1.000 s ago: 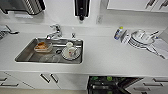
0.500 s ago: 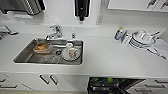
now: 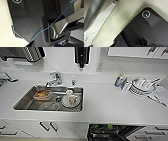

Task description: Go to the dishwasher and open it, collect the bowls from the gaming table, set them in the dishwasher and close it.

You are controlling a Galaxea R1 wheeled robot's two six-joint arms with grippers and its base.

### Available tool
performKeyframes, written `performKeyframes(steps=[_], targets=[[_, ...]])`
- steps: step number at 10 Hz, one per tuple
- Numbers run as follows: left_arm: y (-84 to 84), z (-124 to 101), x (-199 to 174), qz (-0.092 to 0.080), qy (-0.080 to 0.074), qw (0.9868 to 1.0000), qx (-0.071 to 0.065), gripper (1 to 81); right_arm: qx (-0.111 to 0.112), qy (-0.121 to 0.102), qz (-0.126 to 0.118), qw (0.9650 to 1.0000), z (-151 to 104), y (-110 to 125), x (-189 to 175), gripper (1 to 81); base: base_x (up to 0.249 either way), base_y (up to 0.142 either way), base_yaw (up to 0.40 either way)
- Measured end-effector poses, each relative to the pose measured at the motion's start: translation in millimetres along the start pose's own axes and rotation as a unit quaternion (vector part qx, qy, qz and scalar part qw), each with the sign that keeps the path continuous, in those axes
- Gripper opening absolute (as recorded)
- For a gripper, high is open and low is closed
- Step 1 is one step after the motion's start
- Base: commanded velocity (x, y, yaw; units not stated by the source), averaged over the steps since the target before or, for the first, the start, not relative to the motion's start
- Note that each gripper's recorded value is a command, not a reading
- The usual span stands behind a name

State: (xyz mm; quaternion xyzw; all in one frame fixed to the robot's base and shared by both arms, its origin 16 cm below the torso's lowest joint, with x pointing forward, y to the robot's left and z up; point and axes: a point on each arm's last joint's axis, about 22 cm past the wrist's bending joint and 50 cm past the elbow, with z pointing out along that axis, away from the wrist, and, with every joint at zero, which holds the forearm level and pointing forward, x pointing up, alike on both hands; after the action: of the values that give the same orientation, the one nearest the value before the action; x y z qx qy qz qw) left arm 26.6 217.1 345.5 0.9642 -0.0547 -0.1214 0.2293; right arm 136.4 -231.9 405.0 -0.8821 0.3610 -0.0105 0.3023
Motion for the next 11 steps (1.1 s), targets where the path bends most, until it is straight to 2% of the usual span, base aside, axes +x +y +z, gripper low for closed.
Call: performKeyframes(steps=[3,6,9,11], targets=[[0.3,0.2,-0.2,0.0,0.0,1.0,0.0,81.1,0.051,0.051,0.026,0.9971,-35.0,-6.9,49.8,81.1,0.0,0.0,0.0],[0.7,0.4,-0.2,0.0,0.0,1.0,0.0,81.1,0.118,0.078,0.054,0.9884,-54.4,-35.5,72.4,81.1,0.0,0.0,0.0],[-3.8,-1.5,-1.0,0.0,-0.001,1.0,0.003,81.1,0.143,0.082,0.05,0.9851,-27.9,-66.5,82.0,81.1,0.0,0.0,0.0],[-9.9,-4.4,-4.2,-0.001,-0.003,1.0,0.007,81.1,0.128,0.09,0.039,0.9869,-10.8,-64.3,91.7,81.1,0.0,0.0,0.0]])
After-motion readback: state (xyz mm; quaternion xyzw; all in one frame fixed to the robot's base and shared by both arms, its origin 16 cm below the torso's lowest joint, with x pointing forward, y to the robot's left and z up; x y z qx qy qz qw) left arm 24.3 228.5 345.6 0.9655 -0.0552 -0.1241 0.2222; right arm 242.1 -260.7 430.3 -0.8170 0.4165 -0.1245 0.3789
